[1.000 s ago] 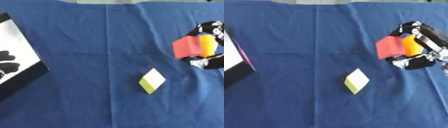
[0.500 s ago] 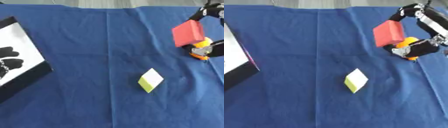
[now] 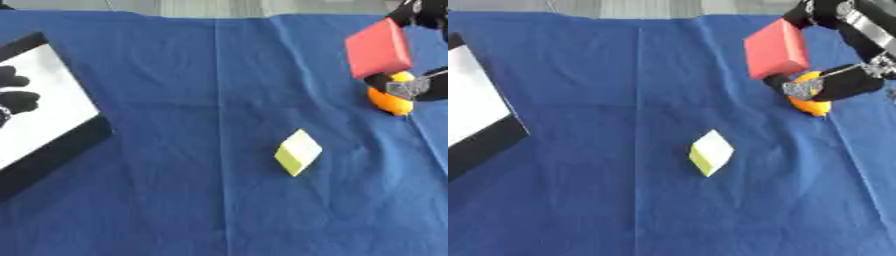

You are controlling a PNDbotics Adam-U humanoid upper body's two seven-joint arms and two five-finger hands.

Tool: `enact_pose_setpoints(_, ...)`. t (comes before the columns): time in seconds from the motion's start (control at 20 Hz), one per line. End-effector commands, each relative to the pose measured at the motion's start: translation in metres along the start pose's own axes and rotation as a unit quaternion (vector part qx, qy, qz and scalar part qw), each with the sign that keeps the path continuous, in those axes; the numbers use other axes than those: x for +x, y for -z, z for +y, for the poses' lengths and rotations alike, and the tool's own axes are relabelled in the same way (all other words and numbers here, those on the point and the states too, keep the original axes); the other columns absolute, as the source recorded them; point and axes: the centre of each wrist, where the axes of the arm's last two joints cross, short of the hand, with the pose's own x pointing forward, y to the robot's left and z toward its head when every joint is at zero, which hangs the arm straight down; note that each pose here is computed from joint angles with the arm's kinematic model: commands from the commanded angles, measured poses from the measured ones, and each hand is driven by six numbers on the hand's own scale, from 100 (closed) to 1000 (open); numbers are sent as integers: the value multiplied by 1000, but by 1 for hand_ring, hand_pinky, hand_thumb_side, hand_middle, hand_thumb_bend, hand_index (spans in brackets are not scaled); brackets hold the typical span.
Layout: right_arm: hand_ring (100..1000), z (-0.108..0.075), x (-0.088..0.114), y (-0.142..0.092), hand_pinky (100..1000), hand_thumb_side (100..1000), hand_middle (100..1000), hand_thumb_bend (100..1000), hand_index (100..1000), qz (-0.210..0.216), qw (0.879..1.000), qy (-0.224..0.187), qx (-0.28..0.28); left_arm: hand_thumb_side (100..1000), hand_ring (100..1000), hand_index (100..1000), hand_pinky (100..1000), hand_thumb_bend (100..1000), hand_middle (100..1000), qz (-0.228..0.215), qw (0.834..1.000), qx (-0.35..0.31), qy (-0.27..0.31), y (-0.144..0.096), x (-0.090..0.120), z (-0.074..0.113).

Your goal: Pick up the objects with one hand, pass them to the other hand, and then place them into the box on the other side of the table.

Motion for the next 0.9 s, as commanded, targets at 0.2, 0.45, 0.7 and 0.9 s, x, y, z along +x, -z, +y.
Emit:
enact_pose_setpoints(0.2, 596, 16, 5, 10, 726, 100, 488, 379, 662, 7, 999, 41, 6, 702, 657, 776, 736, 100, 669, -16, 999, 21, 29, -1, 8, 21)
enact_pose_setpoints(0.45, 591, 43, 6, 19, 712, 100, 489, 367, 663, 40, 997, 69, -18, 644, 659, 776, 737, 100, 671, -45, 998, 37, 37, 2, 14, 32)
enact_pose_setpoints(0.7, 584, 65, 8, 23, 692, 100, 488, 350, 665, 66, 992, 97, -43, 595, 662, 776, 735, 100, 676, -98, 994, 30, 42, 12, 27, 41)
enact_pose_setpoints(0.9, 579, 73, 10, 25, 683, 100, 485, 339, 663, 94, 984, 129, -80, 586, 665, 776, 737, 100, 680, -130, 989, 40, 57, 22, 41, 50)
